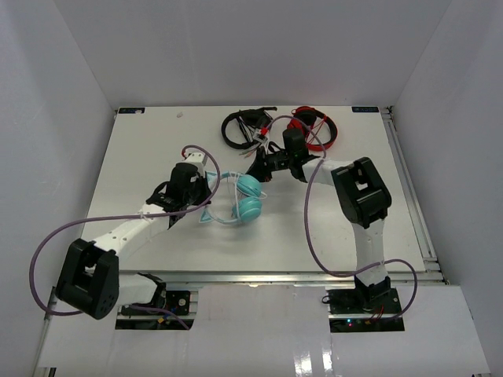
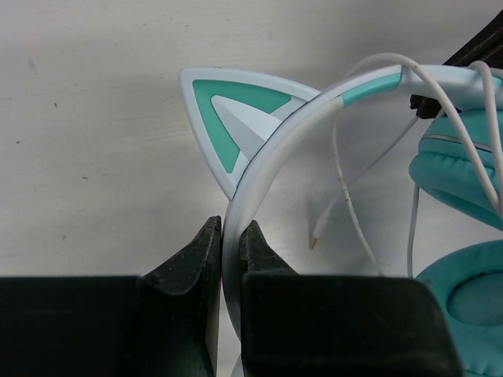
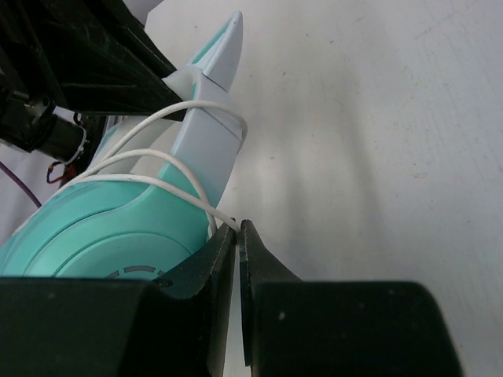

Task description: Wrap the headphones

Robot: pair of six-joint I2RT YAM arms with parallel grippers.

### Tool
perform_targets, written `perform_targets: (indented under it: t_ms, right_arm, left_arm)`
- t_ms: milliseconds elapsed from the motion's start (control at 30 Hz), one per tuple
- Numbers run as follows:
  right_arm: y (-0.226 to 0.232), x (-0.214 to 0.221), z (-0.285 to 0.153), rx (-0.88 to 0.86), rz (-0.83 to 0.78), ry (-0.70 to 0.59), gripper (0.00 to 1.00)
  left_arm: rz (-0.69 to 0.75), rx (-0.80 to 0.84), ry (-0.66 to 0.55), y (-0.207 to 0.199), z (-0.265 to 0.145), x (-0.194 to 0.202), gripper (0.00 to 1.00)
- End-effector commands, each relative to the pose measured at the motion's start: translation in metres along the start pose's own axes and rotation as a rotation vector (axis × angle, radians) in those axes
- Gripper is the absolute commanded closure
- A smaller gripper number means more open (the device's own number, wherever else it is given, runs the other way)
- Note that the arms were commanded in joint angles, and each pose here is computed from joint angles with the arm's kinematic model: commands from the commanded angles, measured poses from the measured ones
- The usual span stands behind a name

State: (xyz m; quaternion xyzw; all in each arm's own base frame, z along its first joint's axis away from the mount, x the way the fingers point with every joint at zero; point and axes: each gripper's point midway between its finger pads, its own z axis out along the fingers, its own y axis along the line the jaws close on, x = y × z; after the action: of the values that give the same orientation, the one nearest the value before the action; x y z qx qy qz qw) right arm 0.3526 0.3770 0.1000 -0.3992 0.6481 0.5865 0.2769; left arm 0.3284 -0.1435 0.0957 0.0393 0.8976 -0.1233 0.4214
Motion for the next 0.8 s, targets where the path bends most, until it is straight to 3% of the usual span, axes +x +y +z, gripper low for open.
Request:
perform_targets:
  t_ms: [0,200,333,500,700,767]
  right_arm:
    - [-0.017,0.003,0.019,-0.012,0.100,-0.021,0.86]
    - [-0.045,0.017,0.024,0.070,0.132,-0.019,0.74]
    - [-0.067,0.018,0.008,0.231,0.103,-0.001,0.46]
    - [-0.081,-0.006,-0.045,0.406,0.075,-0.032,0.30]
    - [-0.063,-0.004,-0.097,0.520,0.048,-0.004,0.23]
    - [-0.051,-0.004,-0.113,0.565,0.005,0.014,0.22]
  left_arm:
    - [-0.108,0.010,-0.189,0.005,0.022,-0.045,1.00]
    - [-0.144,-0.023,-0.145,0.022,0.051,-0.026,1.00]
    - [-0.144,-0.053,-0.106,0.029,0.061,-0.015,1.00]
    - [-0.134,-0.086,-0.051,0.035,0.069,-0.005,1.00]
    - [-0.157,-0.071,-0.018,0.029,0.068,-0.007,0.92]
    - [-0.166,-0.061,0.000,0.026,0.066,-0.008,0.83]
